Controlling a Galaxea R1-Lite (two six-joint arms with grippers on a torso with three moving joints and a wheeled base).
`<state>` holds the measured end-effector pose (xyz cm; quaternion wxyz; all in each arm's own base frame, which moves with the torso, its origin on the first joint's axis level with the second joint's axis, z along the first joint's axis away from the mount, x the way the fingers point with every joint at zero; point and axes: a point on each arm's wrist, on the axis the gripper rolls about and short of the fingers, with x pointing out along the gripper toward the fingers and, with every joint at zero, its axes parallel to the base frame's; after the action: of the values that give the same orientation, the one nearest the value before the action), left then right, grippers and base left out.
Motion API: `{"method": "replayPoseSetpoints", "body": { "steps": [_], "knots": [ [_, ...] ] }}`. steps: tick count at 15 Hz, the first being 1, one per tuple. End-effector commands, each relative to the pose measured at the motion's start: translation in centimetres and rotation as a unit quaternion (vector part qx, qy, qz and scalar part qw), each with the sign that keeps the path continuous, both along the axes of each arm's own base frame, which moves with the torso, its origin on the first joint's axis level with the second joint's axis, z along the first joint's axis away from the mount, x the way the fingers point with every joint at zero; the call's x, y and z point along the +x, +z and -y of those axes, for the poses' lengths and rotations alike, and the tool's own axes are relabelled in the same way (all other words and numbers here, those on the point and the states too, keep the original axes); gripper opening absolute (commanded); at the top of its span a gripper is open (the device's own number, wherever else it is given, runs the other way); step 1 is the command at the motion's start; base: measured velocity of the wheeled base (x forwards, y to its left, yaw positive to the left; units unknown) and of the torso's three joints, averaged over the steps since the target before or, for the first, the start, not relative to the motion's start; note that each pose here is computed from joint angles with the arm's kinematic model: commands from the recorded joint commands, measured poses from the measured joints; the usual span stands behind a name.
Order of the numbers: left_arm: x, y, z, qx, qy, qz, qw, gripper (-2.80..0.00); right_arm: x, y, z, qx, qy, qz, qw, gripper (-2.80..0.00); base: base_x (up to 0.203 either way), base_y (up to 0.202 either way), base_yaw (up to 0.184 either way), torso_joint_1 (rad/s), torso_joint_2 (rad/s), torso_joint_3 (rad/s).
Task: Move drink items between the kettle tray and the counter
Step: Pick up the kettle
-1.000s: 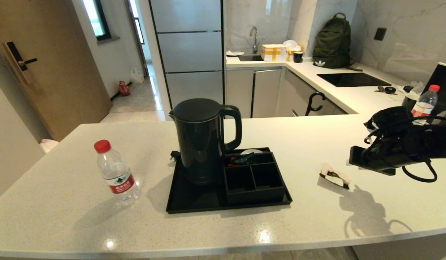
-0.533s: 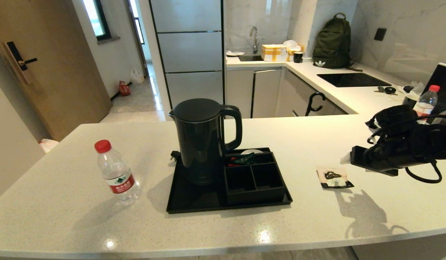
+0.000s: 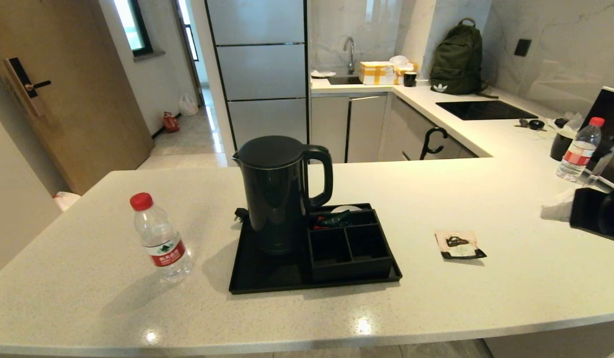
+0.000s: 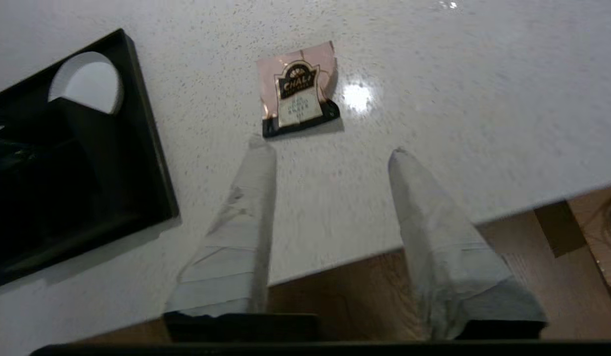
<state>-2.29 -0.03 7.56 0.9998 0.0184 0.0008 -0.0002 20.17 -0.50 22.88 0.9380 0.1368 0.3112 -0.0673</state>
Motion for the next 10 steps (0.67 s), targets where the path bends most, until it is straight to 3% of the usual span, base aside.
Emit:
{"method": "replayPoseSetpoints", "body": {
  "steps": [1,4,6,8,10],
  "knots": [
    [0.0,0.0,0.0,0.000,-0.001,0.000,1.0000,-2.80,-6.3,2.6,-0.2,0.003,-0.006,0.064,0.998,-2.80,0.000,0.000,0.000,0.000,0.00,0.000],
    [0.0,0.0,0.0,0.000,-0.001,-0.001,1.0000,-2.80,-15.2,3.5,-0.2,-0.005,-0.041,0.113,0.993,-2.80,0.000,0.000,0.000,0.000,0.00,0.000],
    [0.0,0.0,0.0,0.000,-0.001,-0.001,1.0000,-2.80,-19.4,2.7,-0.1,-0.021,-0.069,0.117,0.990,-2.80,0.000,0.000,0.000,0.000,0.00,0.000],
    [0.0,0.0,0.0,0.000,-0.001,0.001,1.0000,-2.80,-20.2,2.4,-0.1,-0.029,-0.072,0.091,0.993,-2.80,0.000,0.000,0.000,0.000,0.00,0.000],
    [0.0,0.0,0.0,0.000,0.000,0.000,1.0000,-2.80,-19.6,2.4,-0.4,-0.002,-0.011,0.070,0.998,-2.80,0.000,0.000,0.000,0.000,0.00,0.000]
  ]
}}
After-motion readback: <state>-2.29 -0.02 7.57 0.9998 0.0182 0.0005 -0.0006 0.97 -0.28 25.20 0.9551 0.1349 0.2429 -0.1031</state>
